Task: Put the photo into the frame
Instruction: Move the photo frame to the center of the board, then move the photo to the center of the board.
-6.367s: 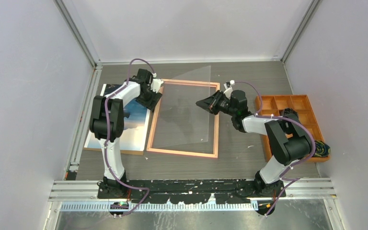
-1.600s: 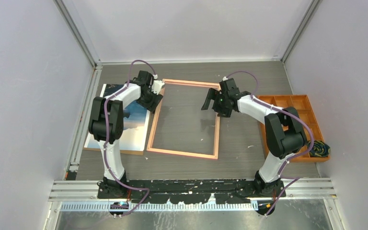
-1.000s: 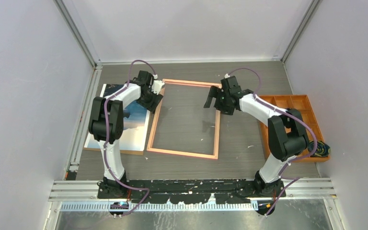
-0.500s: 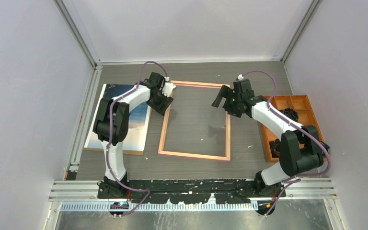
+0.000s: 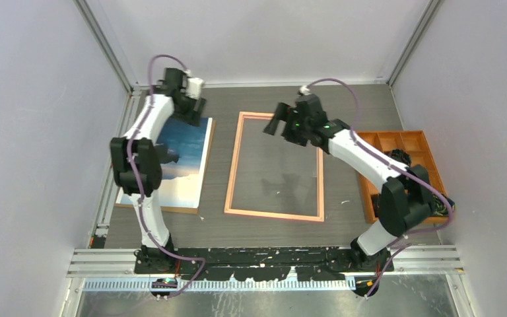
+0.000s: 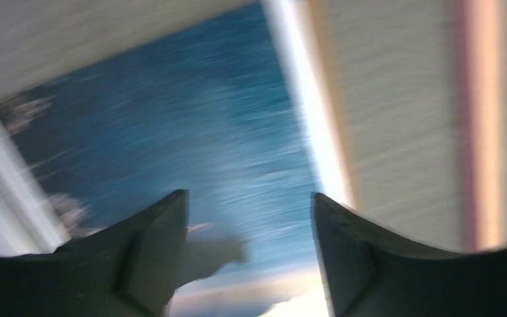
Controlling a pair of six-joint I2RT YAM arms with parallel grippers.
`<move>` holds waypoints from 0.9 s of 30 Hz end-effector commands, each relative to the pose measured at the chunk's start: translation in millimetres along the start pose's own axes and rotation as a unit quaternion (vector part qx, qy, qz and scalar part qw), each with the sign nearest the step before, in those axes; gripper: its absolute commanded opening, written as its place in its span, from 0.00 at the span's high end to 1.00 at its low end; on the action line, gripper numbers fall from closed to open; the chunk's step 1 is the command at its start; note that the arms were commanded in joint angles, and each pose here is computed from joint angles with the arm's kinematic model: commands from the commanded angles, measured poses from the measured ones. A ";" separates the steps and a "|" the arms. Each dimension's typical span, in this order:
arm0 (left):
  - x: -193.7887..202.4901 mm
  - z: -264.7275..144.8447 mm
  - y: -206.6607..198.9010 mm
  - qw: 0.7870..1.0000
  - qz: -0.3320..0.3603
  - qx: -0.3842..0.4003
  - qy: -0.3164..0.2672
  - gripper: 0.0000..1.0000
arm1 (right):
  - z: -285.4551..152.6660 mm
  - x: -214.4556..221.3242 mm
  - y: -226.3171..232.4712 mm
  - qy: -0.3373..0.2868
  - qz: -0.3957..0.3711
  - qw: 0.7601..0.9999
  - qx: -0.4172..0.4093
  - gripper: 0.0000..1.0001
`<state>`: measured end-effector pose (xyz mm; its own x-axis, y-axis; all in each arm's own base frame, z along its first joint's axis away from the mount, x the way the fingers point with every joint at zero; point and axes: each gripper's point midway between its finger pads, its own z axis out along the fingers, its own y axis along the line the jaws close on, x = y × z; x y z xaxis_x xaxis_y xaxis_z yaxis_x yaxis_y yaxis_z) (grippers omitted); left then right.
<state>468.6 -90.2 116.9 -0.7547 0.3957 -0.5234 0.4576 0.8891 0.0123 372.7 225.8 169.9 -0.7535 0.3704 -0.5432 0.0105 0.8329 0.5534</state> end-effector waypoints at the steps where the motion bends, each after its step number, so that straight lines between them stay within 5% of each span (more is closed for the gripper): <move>1: 29.2 -77.7 112.7 0.983 -0.075 -0.168 0.019 0.08 | 22.0 11.2 66.6 -0.009 -0.040 0.999 -0.021 0.00; 2: 41.5 -86.3 132.2 0.976 -0.089 -0.197 0.030 0.01 | 30.1 15.2 76.6 -0.007 -0.048 0.999 -0.021 0.00; 8: 112.9 -118.5 207.4 0.934 -0.169 -0.309 0.061 0.01 | 58.7 61.4 142.3 0.027 -0.092 0.994 -0.050 0.00; 11: 140.3 -122.7 229.3 0.913 -0.176 -0.360 0.074 0.09 | 70.7 79.6 156.6 0.041 -0.095 0.993 -0.056 0.02; 14: 166.9 -121.1 251.1 0.890 -0.183 -0.409 0.087 0.28 | 86.3 98.0 164.3 0.058 -0.096 0.992 -0.055 0.06; 15: 176.2 -117.0 256.1 0.886 -0.188 -0.413 0.092 0.38 | 91.0 108.7 166.4 0.067 -0.102 0.991 -0.050 0.07; 18: 194.8 -106.0 268.7 0.873 -0.180 -0.440 0.105 0.47 | 103.9 132.3 171.3 0.090 -0.118 0.988 -0.039 0.08; 27: 224.4 -67.3 276.7 0.877 -0.185 -0.426 0.124 0.48 | 125.2 158.0 168.0 0.106 -0.110 0.988 -0.023 0.08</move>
<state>379.5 248.7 64.3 -0.9265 -0.0154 -0.3761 -0.2407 0.7925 0.5604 328.5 467.3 84.1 -0.8692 0.0314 -0.4935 -0.2215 0.8675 0.4454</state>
